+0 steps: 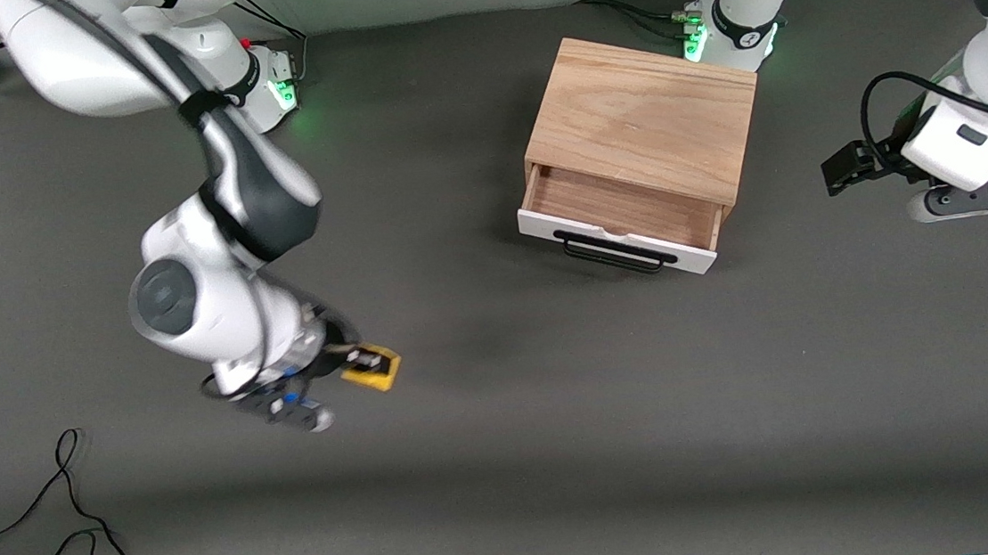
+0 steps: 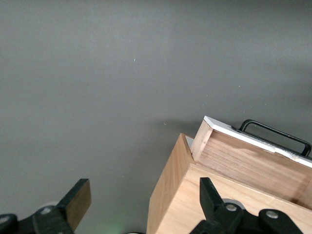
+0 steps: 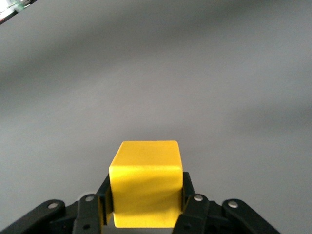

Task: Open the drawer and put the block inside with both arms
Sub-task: 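Lift the yellow cube and carry it to the open drawer, then lower the yellow cube into the drawer and open the right gripper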

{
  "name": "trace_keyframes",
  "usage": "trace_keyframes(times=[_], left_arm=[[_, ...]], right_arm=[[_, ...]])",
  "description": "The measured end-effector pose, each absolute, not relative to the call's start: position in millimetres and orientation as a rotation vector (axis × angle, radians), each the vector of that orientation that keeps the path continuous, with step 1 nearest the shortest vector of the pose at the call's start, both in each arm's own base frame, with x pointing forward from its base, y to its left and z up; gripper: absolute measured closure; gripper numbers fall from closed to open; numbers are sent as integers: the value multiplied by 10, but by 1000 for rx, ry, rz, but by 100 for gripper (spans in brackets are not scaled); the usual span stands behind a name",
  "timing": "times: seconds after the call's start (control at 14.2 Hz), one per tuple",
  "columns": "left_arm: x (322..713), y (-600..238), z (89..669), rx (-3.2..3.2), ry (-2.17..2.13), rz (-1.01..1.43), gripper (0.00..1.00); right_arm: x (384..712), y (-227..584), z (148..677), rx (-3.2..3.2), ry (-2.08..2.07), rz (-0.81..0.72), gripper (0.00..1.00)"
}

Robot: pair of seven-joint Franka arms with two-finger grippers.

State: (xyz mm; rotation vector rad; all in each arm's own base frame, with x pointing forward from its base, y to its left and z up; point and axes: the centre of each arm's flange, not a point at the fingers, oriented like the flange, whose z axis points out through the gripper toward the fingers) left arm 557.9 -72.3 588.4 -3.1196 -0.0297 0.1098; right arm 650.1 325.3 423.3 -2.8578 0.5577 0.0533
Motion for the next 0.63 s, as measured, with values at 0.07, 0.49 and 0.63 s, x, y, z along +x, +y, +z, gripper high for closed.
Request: trace_keyframes(times=[0.07,0.49,0.63], left_arm=[[5604,-680,5893,-3120,-11,84,0],[5644,-462,5971,-3123,58,4,0],[5638,-481,5966,-3123,64,6,0]], right_arm=[[6327,3602,4304,-2855,561,68,45],[5230,5186,4596,-2848,509,65,45],[4994,5453,4604,-2852,504,63,45]])
